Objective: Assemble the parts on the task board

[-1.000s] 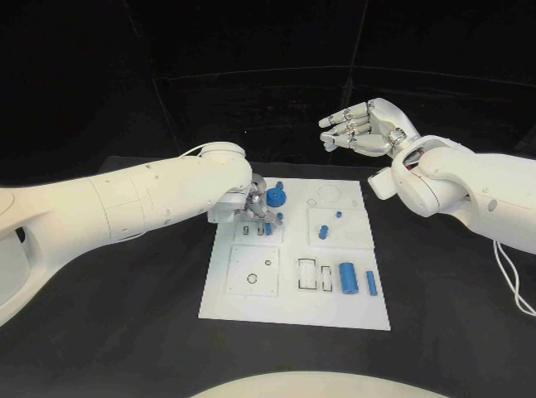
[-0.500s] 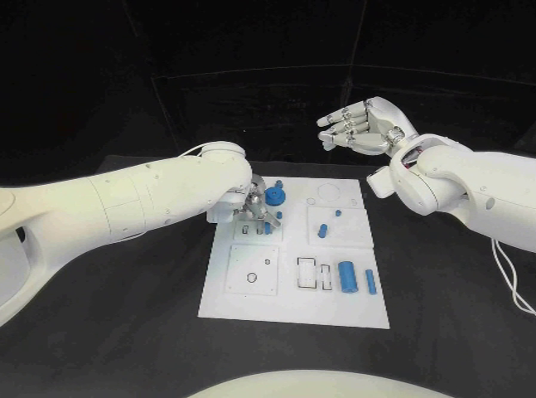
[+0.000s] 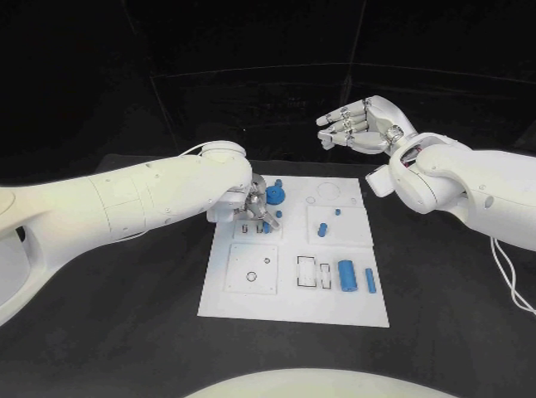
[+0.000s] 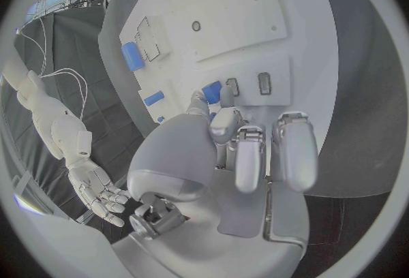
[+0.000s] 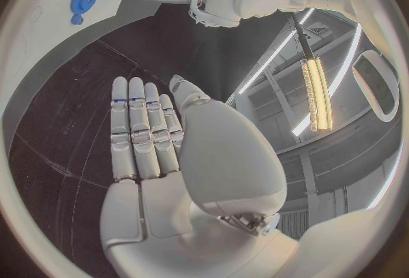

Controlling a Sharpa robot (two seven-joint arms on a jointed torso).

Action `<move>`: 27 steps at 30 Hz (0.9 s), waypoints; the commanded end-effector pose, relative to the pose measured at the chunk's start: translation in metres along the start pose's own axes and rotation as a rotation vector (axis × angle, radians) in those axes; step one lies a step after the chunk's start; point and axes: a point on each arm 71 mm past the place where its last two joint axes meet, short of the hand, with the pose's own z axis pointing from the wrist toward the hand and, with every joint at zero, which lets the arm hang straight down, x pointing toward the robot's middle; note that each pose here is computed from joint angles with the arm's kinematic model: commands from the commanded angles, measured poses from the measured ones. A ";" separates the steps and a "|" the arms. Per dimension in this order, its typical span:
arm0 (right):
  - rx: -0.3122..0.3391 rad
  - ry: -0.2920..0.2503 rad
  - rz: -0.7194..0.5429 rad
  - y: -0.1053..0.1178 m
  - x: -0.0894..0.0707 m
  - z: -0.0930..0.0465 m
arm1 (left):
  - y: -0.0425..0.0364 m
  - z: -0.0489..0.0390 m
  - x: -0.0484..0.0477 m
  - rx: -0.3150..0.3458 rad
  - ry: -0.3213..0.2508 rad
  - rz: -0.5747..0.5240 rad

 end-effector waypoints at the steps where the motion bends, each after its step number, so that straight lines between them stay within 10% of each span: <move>1: -0.004 0.008 0.006 0.001 0.000 0.001 | -0.0023 -0.0005 -0.0002 0.027 0.001 -0.024; 12: 0.001 0.014 0.007 0.000 0.001 0.003 | -0.0015 -0.0028 -0.0007 0.071 -0.029 -0.062; 27: 0.006 0.014 0.004 -0.002 -0.002 0.003 | 0.0231 -0.0125 -0.0006 0.072 -0.086 -0.157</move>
